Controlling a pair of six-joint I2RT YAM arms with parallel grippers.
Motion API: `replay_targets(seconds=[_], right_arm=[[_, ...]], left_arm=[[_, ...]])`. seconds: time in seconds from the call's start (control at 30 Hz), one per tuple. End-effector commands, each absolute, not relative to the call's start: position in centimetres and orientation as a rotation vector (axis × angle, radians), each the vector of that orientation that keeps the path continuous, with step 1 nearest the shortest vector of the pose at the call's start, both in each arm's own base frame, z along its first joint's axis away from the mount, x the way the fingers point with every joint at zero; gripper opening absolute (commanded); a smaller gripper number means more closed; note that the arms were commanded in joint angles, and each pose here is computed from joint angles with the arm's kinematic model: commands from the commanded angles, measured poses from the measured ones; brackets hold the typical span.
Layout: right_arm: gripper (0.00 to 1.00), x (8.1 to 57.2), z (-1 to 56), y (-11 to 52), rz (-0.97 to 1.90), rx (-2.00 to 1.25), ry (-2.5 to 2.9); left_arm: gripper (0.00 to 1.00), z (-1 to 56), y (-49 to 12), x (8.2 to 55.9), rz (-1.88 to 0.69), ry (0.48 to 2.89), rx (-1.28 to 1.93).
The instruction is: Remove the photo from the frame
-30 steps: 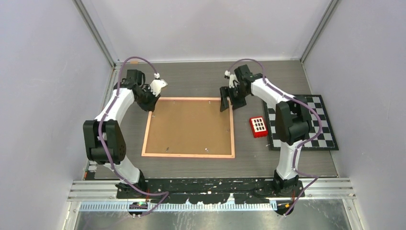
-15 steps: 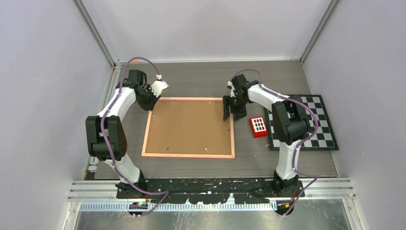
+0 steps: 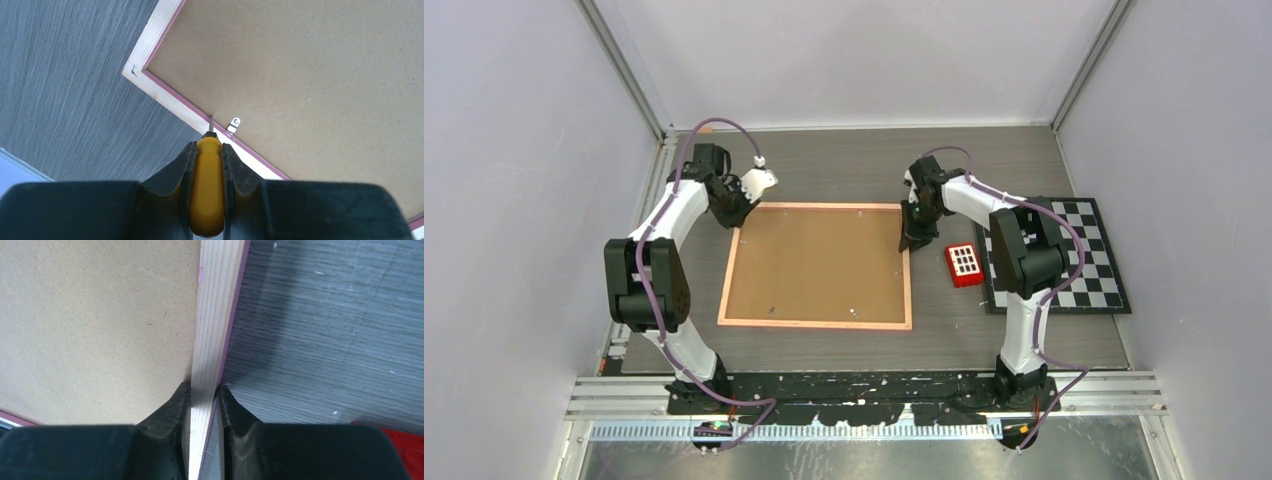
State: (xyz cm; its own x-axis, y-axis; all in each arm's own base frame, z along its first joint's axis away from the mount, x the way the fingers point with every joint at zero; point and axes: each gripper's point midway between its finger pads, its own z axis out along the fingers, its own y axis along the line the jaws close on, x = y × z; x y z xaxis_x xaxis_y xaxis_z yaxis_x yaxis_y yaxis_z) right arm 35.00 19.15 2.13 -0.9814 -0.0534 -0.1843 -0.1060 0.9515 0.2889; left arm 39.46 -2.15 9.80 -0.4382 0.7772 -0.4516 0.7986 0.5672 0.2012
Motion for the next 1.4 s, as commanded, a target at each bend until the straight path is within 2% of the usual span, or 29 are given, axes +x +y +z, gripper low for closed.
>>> replay_targets(seconds=[0.0, 0.1, 0.77, 1.07, 1.37], right_arm=[[0.14, 35.0, 0.8, 19.2, 0.418, -0.109, 2.950], [0.01, 35.2, 0.8, 19.1, 0.402, -0.103, 2.953], [0.01, 35.4, 0.6, 18.3, 0.333, -0.078, 2.951], [0.01, 35.4, 0.5, 18.3, 0.331, -0.079, 2.954], [0.01, 35.4, 0.5, 18.4, 0.337, -0.087, 2.955]], left_arm=[[0.00, 9.3, -1.3, 38.3, -0.047, 2.331, 1.347], [0.00, 9.3, -1.3, 37.0, -0.070, 2.362, 1.373], [0.00, 8.8, -2.5, 32.6, -0.173, 2.502, 1.340], [0.00, 7.6, -4.4, 32.4, -0.284, 2.652, 0.934], [0.00, 8.3, -6.9, 33.3, -0.413, 2.603, 0.645]])
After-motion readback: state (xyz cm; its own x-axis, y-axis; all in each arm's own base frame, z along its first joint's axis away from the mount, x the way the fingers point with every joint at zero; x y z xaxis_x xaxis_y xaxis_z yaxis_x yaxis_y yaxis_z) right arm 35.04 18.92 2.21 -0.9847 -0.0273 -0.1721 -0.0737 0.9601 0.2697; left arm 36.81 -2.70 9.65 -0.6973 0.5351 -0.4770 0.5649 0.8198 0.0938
